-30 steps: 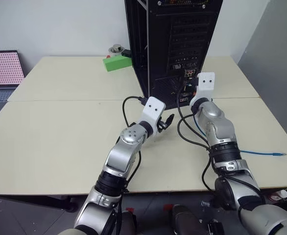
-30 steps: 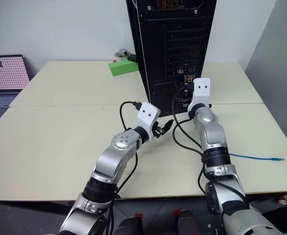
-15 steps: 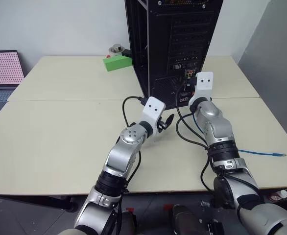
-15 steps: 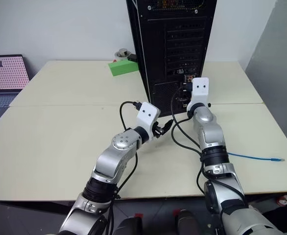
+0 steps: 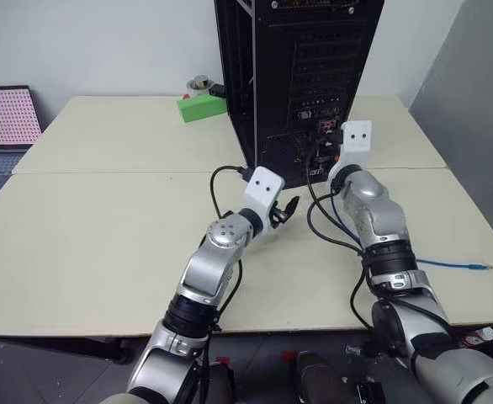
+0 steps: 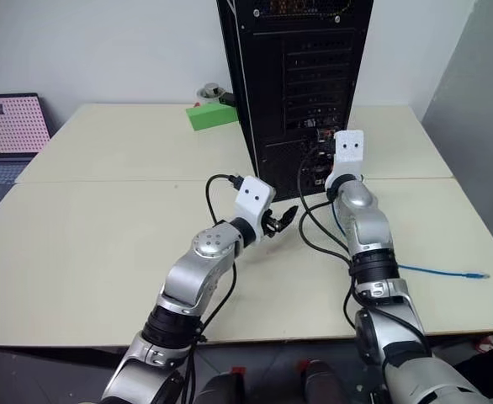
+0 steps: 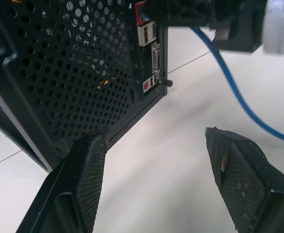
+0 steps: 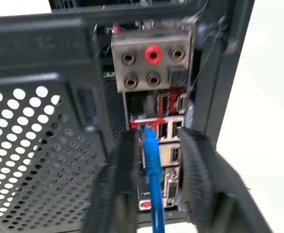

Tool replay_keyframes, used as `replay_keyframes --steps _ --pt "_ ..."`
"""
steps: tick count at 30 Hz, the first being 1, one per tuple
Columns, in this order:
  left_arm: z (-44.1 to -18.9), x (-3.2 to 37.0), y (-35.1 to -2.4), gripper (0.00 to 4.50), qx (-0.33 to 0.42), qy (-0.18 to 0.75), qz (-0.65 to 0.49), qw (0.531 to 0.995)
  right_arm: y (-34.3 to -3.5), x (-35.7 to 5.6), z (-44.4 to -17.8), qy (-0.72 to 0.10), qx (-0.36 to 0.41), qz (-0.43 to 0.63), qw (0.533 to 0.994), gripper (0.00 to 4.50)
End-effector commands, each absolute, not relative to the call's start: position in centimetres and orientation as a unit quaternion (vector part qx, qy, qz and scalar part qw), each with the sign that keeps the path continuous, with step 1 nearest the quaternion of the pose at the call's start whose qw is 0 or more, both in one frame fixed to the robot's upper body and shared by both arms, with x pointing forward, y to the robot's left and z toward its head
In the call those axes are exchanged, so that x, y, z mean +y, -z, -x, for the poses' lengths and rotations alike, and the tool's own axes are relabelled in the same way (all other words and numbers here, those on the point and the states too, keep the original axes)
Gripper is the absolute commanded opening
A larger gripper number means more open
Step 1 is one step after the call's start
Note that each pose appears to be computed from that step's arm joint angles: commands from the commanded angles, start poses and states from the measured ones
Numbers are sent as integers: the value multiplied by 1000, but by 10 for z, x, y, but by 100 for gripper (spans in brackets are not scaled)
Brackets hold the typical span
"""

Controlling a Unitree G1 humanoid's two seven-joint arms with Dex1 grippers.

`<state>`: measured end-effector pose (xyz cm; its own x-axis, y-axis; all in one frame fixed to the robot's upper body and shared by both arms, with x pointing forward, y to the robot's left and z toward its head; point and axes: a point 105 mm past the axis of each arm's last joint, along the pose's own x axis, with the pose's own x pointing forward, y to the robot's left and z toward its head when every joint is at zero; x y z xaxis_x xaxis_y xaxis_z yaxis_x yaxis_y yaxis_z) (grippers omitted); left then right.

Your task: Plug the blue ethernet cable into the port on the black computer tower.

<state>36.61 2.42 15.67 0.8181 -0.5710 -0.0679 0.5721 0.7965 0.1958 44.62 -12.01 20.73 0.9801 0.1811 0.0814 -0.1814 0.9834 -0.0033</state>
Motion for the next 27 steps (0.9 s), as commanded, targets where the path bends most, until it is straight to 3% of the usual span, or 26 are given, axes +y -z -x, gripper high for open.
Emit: replay_keyframes --steps 1,11,19,27 --pt "-367 26 -170 336 -21 303 -108 947 -219 -128 -437 -96 -62 0 993 230" --pt "-372 55 -181 336 -24 295 -125 947 -226 -145 -389 -169 -72 37 982 447" --pt "-373 87 -194 336 -11 315 -120 941 -232 -163 -345 -276 -72 65 956 449" --pt "-370 114 -201 336 -5 334 -146 931 -235 -187 -328 -286 -62 74 953 449"
